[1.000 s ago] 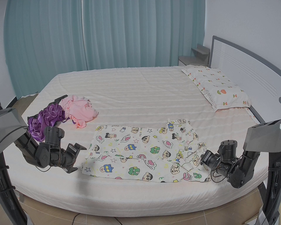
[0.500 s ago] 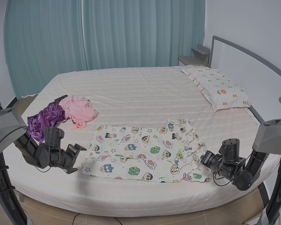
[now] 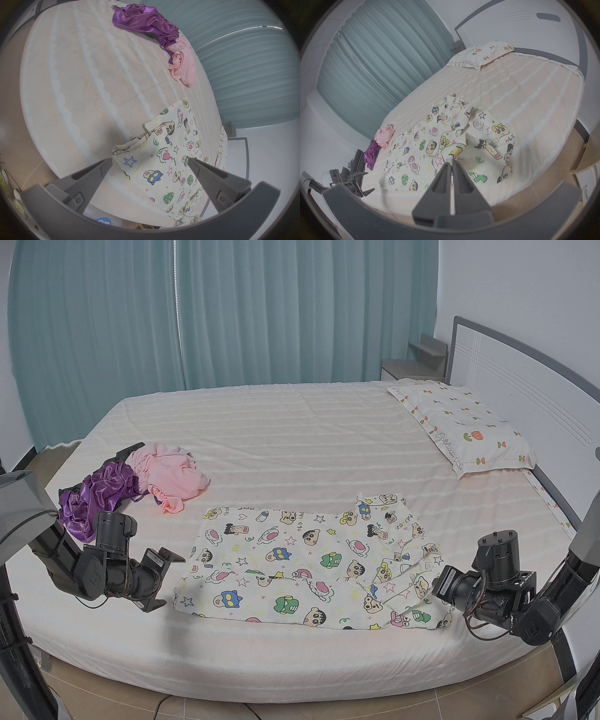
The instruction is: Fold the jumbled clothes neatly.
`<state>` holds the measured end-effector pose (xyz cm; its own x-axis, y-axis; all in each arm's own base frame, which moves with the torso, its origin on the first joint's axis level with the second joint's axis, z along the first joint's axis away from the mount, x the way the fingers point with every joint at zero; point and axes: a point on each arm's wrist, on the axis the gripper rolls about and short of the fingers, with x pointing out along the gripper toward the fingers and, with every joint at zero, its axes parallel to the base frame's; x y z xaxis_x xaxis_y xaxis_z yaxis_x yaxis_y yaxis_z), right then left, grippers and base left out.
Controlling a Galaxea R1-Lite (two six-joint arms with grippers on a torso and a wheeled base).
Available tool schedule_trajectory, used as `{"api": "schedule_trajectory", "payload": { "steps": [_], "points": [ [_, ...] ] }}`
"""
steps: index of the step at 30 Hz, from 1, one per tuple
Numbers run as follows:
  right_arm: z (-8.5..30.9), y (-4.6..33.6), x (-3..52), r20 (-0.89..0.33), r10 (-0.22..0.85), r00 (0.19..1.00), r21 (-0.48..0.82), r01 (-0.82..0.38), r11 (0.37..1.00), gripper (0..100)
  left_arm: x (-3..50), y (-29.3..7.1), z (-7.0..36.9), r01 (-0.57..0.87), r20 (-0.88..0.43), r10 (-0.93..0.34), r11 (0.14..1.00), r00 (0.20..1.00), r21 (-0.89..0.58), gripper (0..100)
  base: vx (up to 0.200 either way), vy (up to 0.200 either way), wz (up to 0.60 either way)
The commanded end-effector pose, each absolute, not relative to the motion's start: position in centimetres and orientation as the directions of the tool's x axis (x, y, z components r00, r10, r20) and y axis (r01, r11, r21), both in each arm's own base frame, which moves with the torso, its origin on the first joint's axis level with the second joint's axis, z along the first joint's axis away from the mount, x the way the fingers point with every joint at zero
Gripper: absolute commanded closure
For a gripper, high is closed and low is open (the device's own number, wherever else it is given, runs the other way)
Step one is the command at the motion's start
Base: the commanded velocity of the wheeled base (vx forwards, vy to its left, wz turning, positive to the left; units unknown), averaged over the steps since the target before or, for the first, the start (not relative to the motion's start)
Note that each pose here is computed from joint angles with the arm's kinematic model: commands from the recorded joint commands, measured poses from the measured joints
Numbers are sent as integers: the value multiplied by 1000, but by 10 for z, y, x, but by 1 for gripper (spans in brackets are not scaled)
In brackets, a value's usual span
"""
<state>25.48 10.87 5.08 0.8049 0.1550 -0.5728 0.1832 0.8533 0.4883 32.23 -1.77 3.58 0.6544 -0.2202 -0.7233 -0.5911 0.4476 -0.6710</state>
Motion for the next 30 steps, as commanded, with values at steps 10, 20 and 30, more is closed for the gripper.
{"api": "schedule_trajectory", "payload": {
  "steps": [10, 20, 30],
  "points": [
    [84, 120, 276, -570, 162, 806, 492, 176, 852, 100, 321, -18, 35, -592, -725, -221, 448, 652, -670, 0, 0, 0, 0],
    [99, 129, 282, -564, 180, 806, 495, 155, 855, 100, 320, -18, 35, -595, -728, -219, 450, 649, -666, 0, 0, 0, 0],
    [113, 134, 287, -618, 177, 766, 464, 174, 869, 100, 315, -24, 32, -568, -712, -228, 466, 664, -679, 0, 0, 0, 0]
  ]
}}
